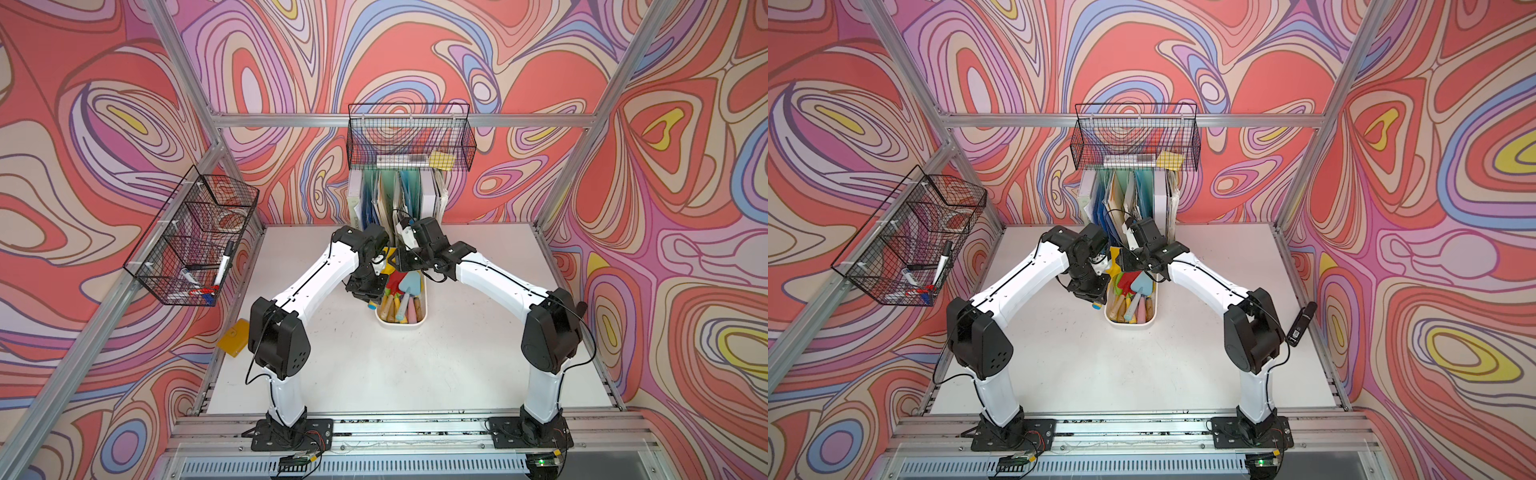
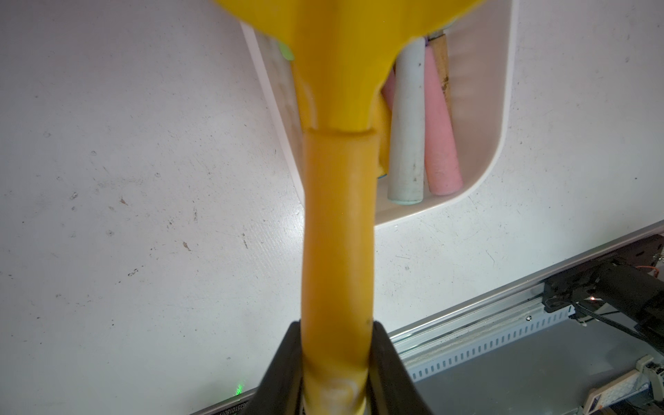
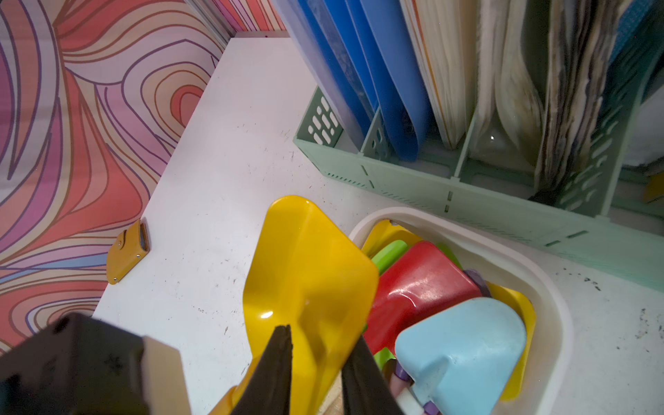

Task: Put the shovel into the storage box
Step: Pick up the shovel from the center of the board.

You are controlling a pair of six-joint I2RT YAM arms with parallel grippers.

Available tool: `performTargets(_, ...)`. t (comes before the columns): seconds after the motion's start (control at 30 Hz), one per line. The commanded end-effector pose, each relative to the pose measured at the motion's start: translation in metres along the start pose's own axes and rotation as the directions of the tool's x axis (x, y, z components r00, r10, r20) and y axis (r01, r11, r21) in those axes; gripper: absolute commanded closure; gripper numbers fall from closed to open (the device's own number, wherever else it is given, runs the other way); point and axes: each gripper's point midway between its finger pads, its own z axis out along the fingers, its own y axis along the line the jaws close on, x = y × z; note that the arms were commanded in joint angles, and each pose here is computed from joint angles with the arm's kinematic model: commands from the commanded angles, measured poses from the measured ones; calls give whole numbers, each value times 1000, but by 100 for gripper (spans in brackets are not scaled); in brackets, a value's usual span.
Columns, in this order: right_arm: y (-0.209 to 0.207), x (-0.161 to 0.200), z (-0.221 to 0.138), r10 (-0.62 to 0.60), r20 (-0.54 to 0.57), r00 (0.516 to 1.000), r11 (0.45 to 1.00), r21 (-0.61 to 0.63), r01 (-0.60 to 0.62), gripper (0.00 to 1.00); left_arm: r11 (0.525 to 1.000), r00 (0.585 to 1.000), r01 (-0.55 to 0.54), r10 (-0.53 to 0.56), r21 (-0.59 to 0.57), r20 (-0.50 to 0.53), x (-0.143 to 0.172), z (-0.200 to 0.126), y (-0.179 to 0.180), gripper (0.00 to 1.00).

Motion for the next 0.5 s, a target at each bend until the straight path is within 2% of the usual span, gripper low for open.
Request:
performTargets(0.0,-2,-4,4,8,20,1000,1000,23,-8,79,1000,1000,5,-5,-7,23,-2,-9,-3,82)
performTargets(0.2,-5,-3,3,16,26,1000,999,38,-17,91,1000,999,17,-17,-1,44,-6,-9,-9,79)
performTargets(0.3,-7,-3,5,26,28,999,999,42,-27,95,1000,999,11,-11,3,50,-7,-10,-14,73)
performTargets(0.4,-7,-4,6,30,30,999,999,42,-31,100,1000,999,-3,2,6,55,-8,-11,-21,58)
performTargets(0.47,-9,-5,7,34,31,999,998,49,-35,100,1000,998,-15,14,9,62,-8,-14,-25,44)
